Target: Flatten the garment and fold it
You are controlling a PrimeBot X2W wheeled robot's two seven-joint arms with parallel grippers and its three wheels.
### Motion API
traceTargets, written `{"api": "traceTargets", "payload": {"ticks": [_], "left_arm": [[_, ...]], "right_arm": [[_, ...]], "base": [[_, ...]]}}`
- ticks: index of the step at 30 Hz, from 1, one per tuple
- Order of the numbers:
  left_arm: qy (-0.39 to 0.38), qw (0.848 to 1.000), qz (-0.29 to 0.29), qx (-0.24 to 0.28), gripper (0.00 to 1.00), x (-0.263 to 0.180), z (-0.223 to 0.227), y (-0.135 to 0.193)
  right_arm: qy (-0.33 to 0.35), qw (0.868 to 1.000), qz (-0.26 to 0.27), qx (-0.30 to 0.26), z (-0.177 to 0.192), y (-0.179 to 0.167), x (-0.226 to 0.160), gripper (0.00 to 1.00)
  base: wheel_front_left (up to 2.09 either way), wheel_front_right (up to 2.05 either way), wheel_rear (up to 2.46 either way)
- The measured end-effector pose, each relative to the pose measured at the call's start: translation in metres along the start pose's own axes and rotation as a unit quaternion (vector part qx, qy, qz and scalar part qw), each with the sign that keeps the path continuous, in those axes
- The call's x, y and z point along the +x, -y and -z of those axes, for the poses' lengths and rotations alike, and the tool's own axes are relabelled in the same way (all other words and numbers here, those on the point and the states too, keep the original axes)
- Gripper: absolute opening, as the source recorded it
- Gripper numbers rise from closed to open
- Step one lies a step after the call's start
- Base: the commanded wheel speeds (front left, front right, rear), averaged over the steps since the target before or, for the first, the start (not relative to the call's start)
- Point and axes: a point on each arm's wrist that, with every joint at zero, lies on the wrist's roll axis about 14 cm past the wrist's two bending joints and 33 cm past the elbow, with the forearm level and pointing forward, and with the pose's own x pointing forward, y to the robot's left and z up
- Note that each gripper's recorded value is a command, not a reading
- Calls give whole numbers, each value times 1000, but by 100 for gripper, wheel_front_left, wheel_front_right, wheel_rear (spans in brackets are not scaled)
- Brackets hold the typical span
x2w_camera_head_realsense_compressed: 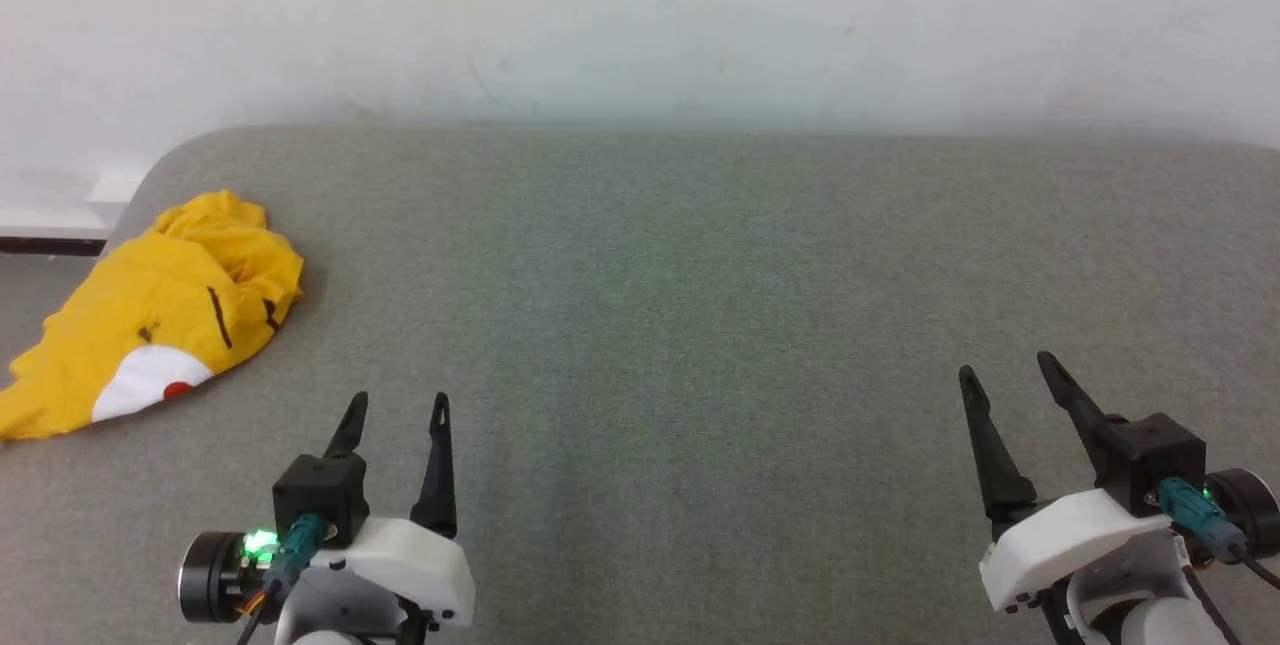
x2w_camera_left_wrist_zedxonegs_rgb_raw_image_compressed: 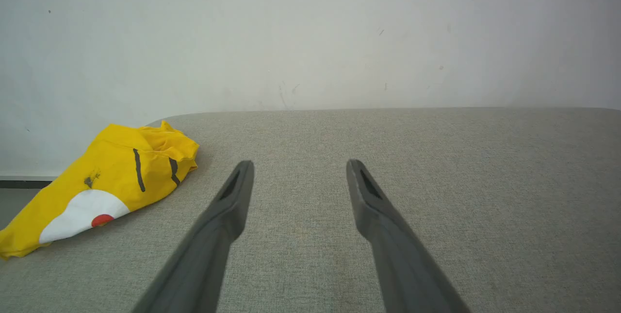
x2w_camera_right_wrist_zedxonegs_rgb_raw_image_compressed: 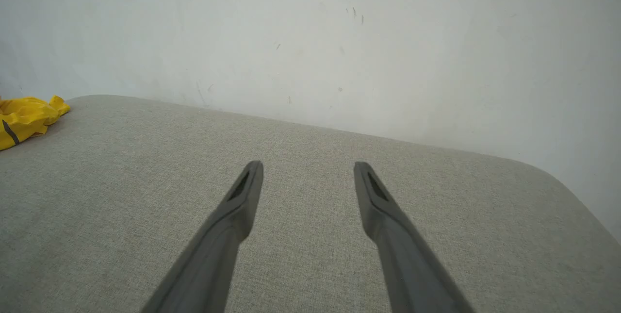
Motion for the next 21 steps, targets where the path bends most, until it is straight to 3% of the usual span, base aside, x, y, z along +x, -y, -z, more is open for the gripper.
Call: {"api": "traceTargets", "payload": {"ticks": [21], "left_arm": [[15, 996, -91, -8, 100, -28, -2, -52]], "right_arm": [[8, 997, -80, 11, 0, -52, 26, 100]], "base": [[0, 0, 0]]}}
